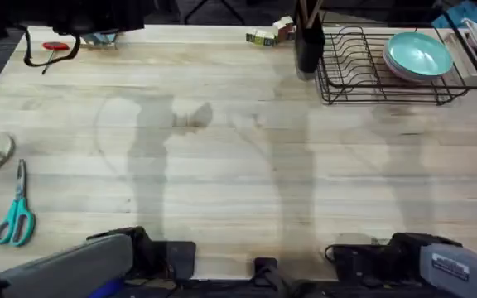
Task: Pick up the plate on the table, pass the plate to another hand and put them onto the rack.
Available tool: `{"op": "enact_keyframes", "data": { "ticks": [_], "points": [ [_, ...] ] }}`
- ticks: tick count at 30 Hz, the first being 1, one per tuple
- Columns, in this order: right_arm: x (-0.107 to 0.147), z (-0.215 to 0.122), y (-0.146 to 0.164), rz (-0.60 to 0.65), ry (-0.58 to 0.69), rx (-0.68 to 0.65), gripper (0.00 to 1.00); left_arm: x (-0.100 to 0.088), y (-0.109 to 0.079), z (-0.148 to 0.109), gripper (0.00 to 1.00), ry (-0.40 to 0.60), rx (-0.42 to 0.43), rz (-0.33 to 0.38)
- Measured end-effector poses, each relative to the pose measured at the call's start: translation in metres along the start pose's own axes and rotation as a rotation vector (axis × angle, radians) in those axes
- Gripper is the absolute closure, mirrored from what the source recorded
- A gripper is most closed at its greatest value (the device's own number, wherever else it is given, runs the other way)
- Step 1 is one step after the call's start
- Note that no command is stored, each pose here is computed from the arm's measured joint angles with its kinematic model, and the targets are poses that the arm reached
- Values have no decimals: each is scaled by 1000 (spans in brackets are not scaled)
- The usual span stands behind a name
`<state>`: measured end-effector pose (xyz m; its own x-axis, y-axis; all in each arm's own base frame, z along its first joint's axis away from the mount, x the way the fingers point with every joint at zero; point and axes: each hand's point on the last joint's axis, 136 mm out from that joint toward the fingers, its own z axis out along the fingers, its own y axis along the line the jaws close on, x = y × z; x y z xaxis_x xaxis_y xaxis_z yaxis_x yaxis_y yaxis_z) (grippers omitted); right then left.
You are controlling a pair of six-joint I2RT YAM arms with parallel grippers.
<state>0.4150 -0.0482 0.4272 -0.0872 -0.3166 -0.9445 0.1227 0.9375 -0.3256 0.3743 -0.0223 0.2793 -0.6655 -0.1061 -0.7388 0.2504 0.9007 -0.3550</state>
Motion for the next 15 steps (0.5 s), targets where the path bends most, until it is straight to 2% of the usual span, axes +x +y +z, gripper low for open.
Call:
{"op": "enact_keyframes", "data": {
  "ticks": [6, 15],
  "points": [
    [7, 25, -10, -124, -18, 39, 973, 0, 0, 0, 6, 0, 0, 0],
    [50, 64, 16, -460, 46, -67, 973, 0, 0, 0, 6, 0, 0, 0]
  ]
}}
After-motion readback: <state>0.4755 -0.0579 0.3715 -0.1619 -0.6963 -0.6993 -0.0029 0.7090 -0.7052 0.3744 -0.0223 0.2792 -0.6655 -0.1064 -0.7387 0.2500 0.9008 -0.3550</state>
